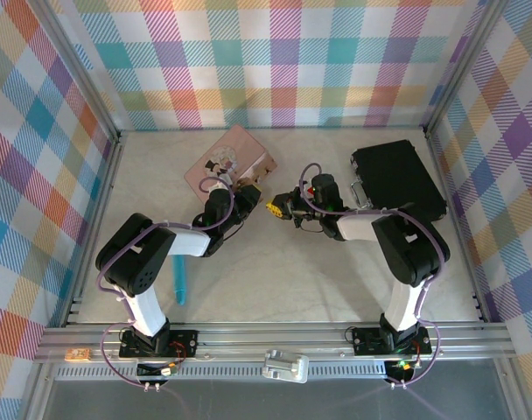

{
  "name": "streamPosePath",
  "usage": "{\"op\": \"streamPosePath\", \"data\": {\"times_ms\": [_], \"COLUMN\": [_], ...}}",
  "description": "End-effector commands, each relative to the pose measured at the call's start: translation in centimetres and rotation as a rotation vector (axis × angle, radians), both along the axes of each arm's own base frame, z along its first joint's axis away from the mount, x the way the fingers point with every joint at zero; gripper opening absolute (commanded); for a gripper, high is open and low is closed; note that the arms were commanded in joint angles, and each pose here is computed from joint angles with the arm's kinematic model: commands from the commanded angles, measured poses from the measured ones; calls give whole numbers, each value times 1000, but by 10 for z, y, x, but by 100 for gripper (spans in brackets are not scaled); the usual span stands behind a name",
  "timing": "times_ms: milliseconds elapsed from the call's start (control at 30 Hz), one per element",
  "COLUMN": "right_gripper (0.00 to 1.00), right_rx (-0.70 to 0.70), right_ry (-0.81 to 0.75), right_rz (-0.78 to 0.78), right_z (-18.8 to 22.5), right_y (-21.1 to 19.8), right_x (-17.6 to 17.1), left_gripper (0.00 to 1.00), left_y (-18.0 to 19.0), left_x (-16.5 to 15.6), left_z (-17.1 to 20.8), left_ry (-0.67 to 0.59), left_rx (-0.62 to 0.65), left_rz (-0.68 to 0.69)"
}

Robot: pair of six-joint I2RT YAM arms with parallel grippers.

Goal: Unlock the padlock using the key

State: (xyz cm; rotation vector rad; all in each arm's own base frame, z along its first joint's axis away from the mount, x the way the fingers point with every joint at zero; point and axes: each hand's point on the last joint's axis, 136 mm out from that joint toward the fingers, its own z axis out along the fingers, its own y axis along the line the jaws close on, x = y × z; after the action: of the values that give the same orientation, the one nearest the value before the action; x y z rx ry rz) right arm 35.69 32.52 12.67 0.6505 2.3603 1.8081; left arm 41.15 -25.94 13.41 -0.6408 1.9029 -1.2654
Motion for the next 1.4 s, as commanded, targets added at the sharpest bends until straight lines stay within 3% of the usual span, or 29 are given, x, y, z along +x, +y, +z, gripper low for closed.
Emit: {"op": "streamPosePath", "data": {"times_ms": [0,500,933,1367], "right_gripper": [0,0,0,0], "right_rx": [119,-19,82,47], "right_ry": [-58,-181,8,18], "right_rz": [-36,-157,-190,-160], "right_z": [36,34,33,30], "right_y": [11,4,22,25], "right_x": [14,5,-9,-30], "left_gripper": [0,0,0,0], "left_y": [-40,-34,-43,-43], "left_x": [-24,-24,-24,-17], "left_z": [42,38,24,9], "left_ry": [-103,25,11,30], "left_rx": [-106,-69,-75,-51], "left_rz": [-168,-27,2,30]}}
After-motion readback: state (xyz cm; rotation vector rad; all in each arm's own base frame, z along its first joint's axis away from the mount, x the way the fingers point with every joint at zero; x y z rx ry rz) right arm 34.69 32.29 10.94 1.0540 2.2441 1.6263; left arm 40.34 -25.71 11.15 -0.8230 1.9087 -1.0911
